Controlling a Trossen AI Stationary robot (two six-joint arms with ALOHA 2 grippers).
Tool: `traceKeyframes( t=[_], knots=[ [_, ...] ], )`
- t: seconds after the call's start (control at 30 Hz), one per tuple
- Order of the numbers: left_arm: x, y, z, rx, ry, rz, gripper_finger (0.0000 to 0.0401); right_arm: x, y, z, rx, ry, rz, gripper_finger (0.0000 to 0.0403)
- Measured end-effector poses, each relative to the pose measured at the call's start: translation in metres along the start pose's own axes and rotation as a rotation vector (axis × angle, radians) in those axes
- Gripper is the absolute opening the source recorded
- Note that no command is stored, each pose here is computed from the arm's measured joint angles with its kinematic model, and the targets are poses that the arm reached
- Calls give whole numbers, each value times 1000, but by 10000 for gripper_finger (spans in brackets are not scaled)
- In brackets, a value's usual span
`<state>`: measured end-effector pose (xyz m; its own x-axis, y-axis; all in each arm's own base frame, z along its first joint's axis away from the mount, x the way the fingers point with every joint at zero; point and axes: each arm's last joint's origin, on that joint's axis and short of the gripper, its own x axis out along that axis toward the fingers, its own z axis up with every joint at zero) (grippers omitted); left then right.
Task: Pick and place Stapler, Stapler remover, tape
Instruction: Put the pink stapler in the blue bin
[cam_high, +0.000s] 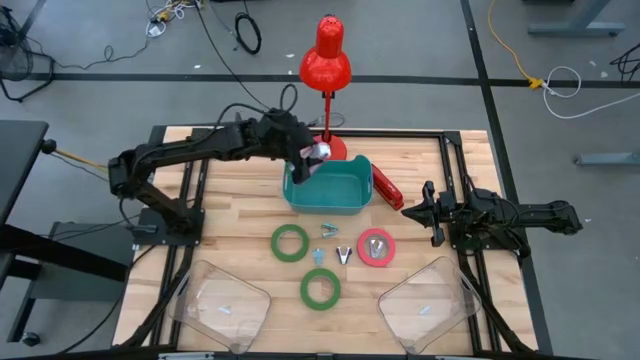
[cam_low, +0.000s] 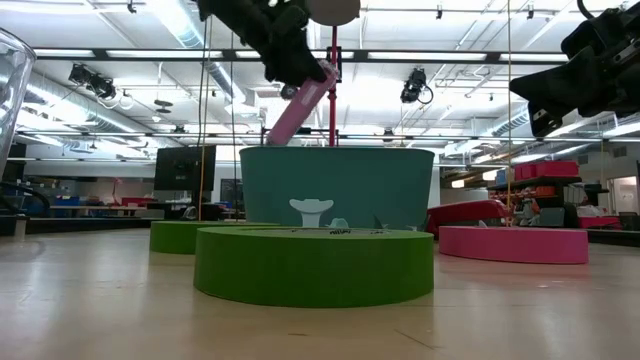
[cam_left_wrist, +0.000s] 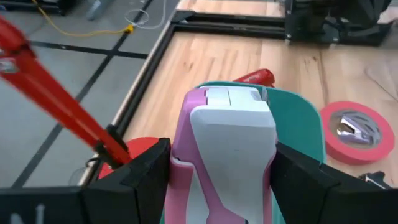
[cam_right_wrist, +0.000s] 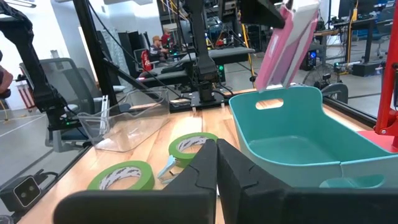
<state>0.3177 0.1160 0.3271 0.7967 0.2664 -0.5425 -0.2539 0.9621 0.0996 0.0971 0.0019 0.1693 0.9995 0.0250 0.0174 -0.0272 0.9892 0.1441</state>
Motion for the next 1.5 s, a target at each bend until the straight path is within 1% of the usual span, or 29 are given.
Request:
traceKeyframes(
  t=[0.23, 0.37, 0.5, 0.67, 0.83, 1.0, 1.13, 1.3, 1.5],
  knots=[
    [13, 5, 27, 106, 34, -9, 240, 0, 0, 0, 0, 0, 1, 6],
    [24, 7, 38, 148, 70, -20, 240, 0, 0, 0, 0, 1, 0, 6],
    [38, 8, 43, 186, 105, -33, 241, 0, 0, 0, 0, 1, 1, 6],
    [49, 7, 41, 184, 136, -54, 240, 0, 0, 0, 0, 0, 1, 6],
    [49, 3, 41, 183, 146, -63, 242, 0, 0, 0, 0, 0, 0, 6],
    [48, -2, 36, 162, 203, -73, 241, 0, 0, 0, 0, 0, 1, 6],
    [43, -2, 34, 147, 245, -47, 243, 0, 0, 0, 0, 0, 0, 6],
    [29, 0, 39, 151, 225, -5, 241, 0, 0, 0, 0, 0, 1, 6],
    [15, 0, 43, 139, 203, 0, 243, 0, 0, 0, 0, 1, 0, 6]
  ],
)
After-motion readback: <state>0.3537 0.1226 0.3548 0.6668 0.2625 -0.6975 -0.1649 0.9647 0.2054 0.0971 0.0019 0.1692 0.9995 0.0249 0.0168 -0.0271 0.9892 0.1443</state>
